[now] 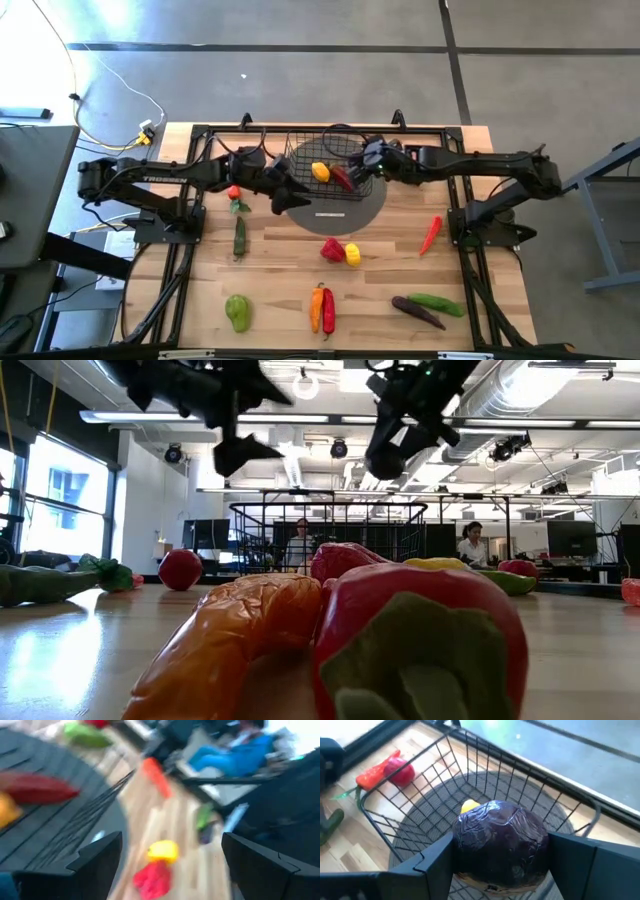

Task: Build produce basket
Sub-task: Put the onion into the wire basket, then put the top carrot into the wire basket

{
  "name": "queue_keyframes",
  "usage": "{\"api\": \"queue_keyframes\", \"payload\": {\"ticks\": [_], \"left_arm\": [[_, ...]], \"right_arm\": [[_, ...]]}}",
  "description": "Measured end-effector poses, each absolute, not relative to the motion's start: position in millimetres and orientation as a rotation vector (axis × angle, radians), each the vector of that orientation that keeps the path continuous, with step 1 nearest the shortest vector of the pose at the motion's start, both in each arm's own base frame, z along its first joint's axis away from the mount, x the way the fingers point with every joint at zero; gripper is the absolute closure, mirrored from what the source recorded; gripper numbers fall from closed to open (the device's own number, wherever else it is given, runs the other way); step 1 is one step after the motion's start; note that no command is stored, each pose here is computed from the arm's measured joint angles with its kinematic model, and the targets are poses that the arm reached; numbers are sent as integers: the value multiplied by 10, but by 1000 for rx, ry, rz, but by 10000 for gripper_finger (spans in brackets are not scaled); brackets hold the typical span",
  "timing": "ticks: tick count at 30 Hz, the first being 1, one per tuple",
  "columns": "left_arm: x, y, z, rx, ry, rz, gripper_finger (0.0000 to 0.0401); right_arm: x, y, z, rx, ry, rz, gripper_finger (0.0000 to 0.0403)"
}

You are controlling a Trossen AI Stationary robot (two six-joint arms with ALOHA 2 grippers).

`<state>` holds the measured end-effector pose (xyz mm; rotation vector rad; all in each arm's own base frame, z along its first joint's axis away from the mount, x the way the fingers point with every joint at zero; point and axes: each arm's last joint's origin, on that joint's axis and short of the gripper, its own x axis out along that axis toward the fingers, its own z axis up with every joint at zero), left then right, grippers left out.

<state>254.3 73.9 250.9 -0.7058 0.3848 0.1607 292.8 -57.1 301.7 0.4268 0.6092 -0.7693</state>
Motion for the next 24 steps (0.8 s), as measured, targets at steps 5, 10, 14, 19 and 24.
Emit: {"api": "queue_keyframes", "payload": {"ticks": [5,10,14,19,24], "left_arm": [[2334,652,2558,-663,439,371,68],[2082,600,2644,-658,452,555,68],[1878,566,2653,-648,489,711,68],[1696,541,2620,-661,543,857,68],[1579,536,2544,-698,610,994,68]], "right_arm": [[2997,-637,2908,430,652,-767,160],[3014,-679,2860,429,668,-787,155],[3011,-701,2865,445,652,-808,142],[3005,-743,2868,455,650,-805,106],[2989,-811,2866,484,649,-809,54]]}}
